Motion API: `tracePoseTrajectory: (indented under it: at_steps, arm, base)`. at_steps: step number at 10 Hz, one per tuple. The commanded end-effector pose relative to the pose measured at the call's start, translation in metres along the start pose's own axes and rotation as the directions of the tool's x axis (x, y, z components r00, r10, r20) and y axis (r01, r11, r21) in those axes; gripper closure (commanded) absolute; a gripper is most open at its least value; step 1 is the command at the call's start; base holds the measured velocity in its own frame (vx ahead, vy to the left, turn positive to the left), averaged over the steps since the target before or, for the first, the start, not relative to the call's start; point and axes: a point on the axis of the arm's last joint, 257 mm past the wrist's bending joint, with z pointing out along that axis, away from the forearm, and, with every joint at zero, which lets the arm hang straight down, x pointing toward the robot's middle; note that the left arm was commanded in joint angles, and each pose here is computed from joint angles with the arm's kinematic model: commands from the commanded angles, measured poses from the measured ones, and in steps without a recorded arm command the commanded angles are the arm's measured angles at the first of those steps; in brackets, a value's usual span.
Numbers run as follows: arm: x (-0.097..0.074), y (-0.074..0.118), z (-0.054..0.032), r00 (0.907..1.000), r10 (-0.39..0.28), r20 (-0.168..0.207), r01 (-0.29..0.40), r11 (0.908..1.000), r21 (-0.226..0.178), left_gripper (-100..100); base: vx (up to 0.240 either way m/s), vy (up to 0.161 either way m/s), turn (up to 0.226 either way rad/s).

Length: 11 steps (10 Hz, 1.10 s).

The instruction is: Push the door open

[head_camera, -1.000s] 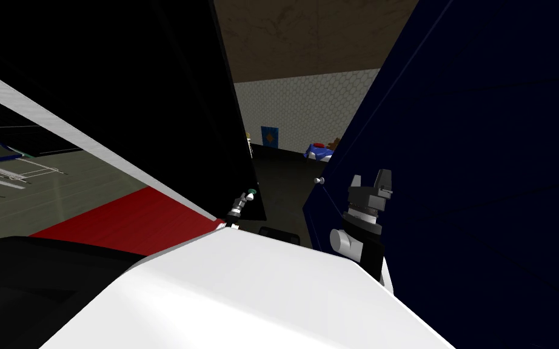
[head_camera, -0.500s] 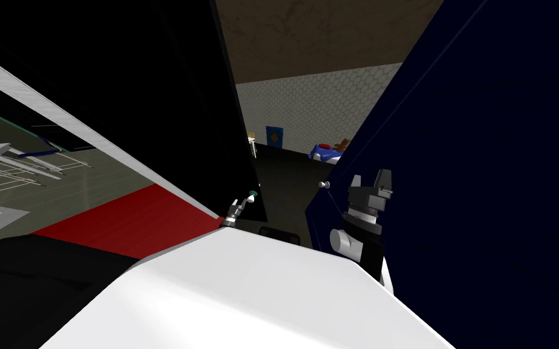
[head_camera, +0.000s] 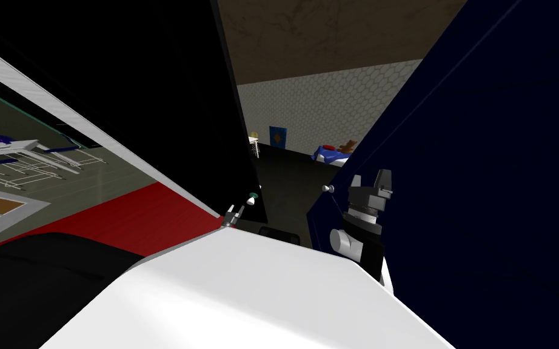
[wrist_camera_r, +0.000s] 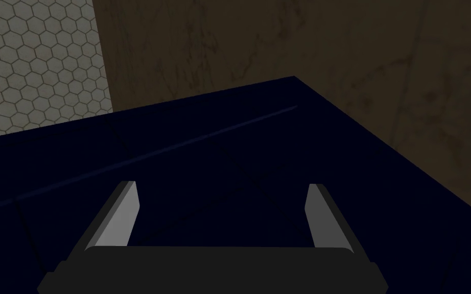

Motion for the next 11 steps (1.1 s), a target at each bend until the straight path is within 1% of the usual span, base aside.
tracePoseTrajectory:
  at_steps: [1,2,3,5,6,7,8,10,11]
  arm:
    - [0.002,-0.003,-0.0184,0.9992,0.038,-0.009,-0.038,0.9992,0.014,-100]
    - [0.004,-0.006,-0.0343,0.9974,0.069,-0.019,-0.068,0.9974,0.023,-100]
    - [0.003,-0.006,-0.0343,0.9975,0.069,-0.018,-0.068,0.9974,0.023,-100]
    - [0.007,-0.011,-0.065,0.9914,0.125,-0.041,-0.123,0.9916,0.039,-100]
    - [0.006,-0.012,-0.065,0.9916,0.124,-0.036,-0.123,0.9915,0.044,-100]
    - [0.007,-0.016,-0.0796,0.9879,0.149,-0.044,-0.146,0.9878,0.054,-100]
    - [0.007,-0.016,-0.0796,0.9879,0.149,-0.044,-0.146,0.9878,0.054,-100]
    - [0.008,-0.024,-0.1059,0.9801,0.19,-0.057,-0.186,0.98,0.072,-100]
    - [0.008,-0.028,-0.1171,0.9765,0.206,-0.062,-0.201,0.9763,0.08,-100]
  base:
    - [0.057,-0.013,0.092]
    - [0.082,-0.017,0.127]
    - [0.051,-0.02,0.058]
    - [0.06,-0.023,0.116]
    - [0.049,-0.024,0.045]
    - [0.047,-0.019,0.067]
    - [0.042,-0.02,0.046]
    - [0.056,-0.034,0.087]
    - [0.068,-0.046,0.086]
